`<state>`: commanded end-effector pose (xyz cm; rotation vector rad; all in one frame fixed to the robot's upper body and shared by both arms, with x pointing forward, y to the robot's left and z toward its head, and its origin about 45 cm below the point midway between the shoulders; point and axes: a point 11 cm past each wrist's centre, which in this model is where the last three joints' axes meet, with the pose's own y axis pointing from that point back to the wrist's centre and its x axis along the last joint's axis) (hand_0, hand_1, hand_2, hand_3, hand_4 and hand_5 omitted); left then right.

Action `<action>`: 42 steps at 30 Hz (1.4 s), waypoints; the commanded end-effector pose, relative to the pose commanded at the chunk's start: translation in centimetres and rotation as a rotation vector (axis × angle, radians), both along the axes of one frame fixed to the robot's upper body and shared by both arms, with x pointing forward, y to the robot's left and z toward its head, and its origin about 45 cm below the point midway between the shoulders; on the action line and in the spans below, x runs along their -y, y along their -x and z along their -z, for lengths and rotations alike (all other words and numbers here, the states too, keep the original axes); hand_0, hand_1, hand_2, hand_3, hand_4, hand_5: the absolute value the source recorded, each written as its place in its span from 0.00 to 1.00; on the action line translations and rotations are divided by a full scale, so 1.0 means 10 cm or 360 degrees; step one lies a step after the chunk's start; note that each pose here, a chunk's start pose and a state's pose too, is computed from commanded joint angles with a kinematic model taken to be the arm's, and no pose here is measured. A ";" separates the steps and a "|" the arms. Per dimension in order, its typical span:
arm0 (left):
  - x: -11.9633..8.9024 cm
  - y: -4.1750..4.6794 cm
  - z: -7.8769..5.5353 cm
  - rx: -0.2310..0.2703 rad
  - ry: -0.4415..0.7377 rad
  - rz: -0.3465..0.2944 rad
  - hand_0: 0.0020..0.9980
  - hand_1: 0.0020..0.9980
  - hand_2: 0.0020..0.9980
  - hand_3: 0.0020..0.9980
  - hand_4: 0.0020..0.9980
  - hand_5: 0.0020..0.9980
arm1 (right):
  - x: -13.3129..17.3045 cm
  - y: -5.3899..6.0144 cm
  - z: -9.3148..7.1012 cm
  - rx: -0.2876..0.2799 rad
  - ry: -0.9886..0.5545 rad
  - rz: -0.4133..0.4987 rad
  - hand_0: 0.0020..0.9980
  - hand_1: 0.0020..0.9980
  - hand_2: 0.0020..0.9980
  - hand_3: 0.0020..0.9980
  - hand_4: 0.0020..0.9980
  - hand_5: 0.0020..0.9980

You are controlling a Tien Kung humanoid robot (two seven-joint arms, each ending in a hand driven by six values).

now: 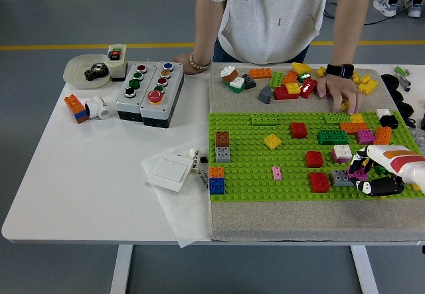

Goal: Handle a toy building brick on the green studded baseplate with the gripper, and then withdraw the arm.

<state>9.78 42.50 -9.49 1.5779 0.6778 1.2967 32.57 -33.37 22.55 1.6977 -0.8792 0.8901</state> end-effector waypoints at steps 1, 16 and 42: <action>0.00 0.000 0.00 0.0000 0.0000 0.0000 0.74 0.75 0.78 0.60 0.62 0.65 | 0.00 0.00 0.00 -0.0002 0.0000 -0.0002 0.61 0.56 0.60 0.53 0.63 0.27; 0.00 -0.002 0.00 -0.0001 0.0001 0.0002 0.74 0.75 0.78 0.60 0.62 0.65 | -0.06 0.05 0.07 -0.0040 0.0002 -0.0029 0.61 0.56 0.59 0.53 0.63 0.27; 0.01 0.027 0.01 -0.0011 0.0003 0.0002 0.74 0.75 0.78 0.60 0.62 0.65 | -0.10 -0.01 -0.13 0.0085 -0.0038 -0.0040 0.61 0.55 0.59 0.53 0.63 0.27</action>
